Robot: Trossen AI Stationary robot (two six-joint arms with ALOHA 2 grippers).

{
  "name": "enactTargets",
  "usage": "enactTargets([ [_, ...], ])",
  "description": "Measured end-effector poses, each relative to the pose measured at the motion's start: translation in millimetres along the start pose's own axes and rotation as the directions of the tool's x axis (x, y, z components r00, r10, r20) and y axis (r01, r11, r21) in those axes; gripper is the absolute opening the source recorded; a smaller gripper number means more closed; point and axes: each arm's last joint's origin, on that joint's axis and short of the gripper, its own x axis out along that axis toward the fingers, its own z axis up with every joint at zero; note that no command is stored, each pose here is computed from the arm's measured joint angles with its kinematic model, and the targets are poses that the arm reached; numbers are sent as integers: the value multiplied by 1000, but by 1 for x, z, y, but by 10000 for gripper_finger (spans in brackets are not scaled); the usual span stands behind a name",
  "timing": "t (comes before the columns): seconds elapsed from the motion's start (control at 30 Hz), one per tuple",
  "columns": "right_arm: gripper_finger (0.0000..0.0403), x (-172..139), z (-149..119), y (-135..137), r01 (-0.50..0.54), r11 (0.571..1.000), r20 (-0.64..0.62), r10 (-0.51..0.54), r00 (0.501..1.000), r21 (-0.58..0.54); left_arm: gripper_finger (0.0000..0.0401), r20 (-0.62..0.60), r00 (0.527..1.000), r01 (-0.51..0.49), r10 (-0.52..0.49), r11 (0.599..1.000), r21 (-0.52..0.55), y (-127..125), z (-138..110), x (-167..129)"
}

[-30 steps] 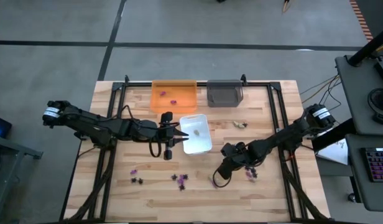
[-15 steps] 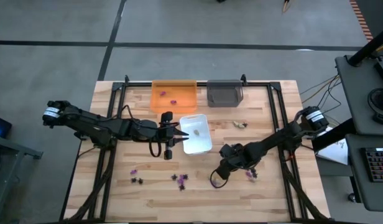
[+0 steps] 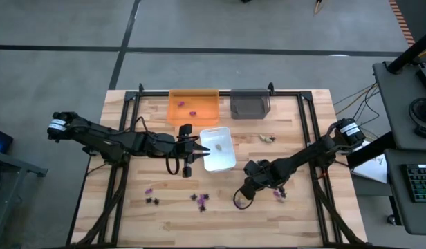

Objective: Sort Halloween decoration
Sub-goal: Put the white skull toy into the white bin

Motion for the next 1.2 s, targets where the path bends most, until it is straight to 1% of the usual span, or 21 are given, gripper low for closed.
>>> enactTargets([
  [0.2,98,-3,1,0,-9,1000,2,9,1000,-3,45,0,1000,0,0,1000,0,0,0,0],
  [0.37,98,-13,3,2,-43,999,19,44,999,-18,45,3,1000,0,0,1000,7,0,0,0],
  [0.5,98,-27,6,3,-88,996,41,89,995,-32,45,11,1000,0,0,1000,5,0,1,0],
  [0.67,98,-53,12,4,-175,982,95,181,979,-65,45,13,1000,-1,0,1000,4,0,1,0],
  [0.77,98,-71,18,5,-223,970,171,236,957,-94,45,17,1000,-1,1,1000,3,0,2,0],
  [0.83,98,-83,23,4,-252,960,233,275,933,-125,45,21,1000,-1,1,1000,2,0,2,0],
  [0.97,98,-100,39,1,-265,945,360,319,877,-194,45,40,999,-2,2,1000,3,0,4,0],
  [1.07,98,-104,53,-2,-252,938,421,333,844,-237,45,55,998,-3,2,1000,9,0,5,0],
  [1.2,98,-102,74,-9,-231,933,469,340,815,-274,45,67,998,-11,10,1000,14,1,7,-1],
])
